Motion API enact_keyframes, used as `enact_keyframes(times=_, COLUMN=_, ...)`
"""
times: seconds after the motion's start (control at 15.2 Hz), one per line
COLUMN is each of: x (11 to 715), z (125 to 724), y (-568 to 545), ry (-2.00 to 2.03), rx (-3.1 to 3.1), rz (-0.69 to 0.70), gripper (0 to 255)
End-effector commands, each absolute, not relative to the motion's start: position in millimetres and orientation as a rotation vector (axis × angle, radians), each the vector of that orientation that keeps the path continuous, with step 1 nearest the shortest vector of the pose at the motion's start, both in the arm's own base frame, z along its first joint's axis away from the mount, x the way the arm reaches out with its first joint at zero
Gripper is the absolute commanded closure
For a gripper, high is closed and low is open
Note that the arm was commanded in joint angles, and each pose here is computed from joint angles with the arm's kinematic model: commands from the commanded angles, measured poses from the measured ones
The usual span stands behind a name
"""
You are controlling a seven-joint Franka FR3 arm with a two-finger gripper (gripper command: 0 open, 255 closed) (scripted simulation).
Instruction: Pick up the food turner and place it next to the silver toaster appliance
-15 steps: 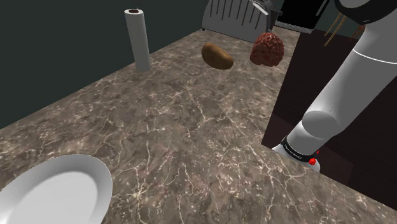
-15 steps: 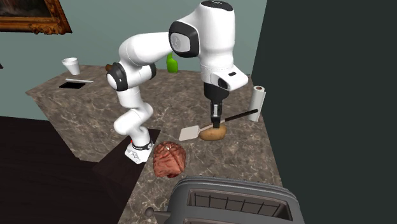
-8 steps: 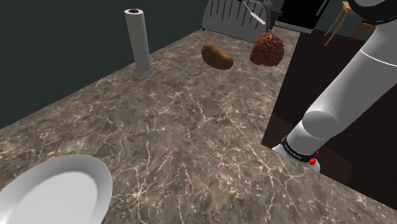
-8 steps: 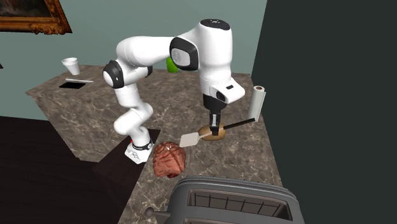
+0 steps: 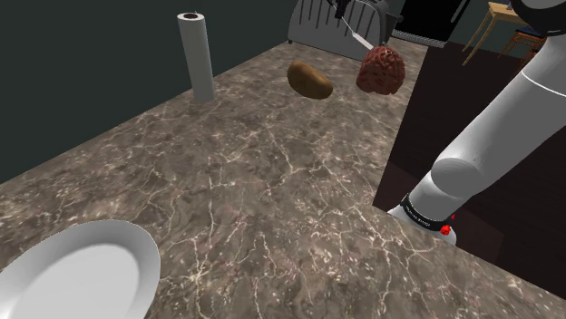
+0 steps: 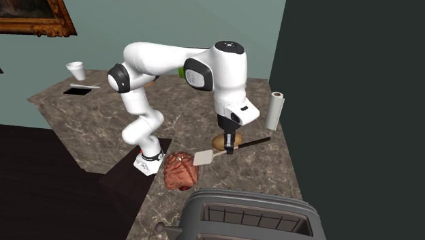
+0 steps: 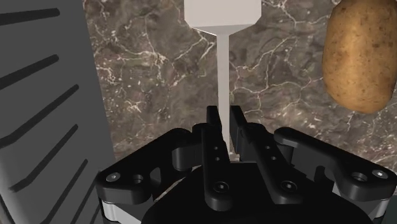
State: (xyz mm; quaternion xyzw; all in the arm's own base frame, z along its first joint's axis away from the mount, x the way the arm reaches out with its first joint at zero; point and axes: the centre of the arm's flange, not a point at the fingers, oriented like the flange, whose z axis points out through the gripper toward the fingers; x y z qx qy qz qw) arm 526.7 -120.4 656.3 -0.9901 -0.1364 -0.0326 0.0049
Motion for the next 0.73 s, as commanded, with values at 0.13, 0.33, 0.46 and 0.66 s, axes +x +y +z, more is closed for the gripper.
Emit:
enact_keyframes(times=0.13, x=527.1, z=635.6, y=-120.9, ry=-0.427, rx=-3.101, rz=-0.103, gripper=255)
enact_keyframes(times=0.33, x=527.1, z=619.7, y=-120.9, ry=-0.427, rx=-3.101, rz=-0.103, gripper=255)
enact_keyframes(times=0.46, x=527.1, z=609.2, y=-120.9, ry=-0.427, rx=-3.101, rz=-0.103, gripper=255)
enact_keyframes(times=0.66, x=527.1, z=593.3, y=-120.9, ry=-0.427, rx=-3.101, rz=-0.103, gripper=255)
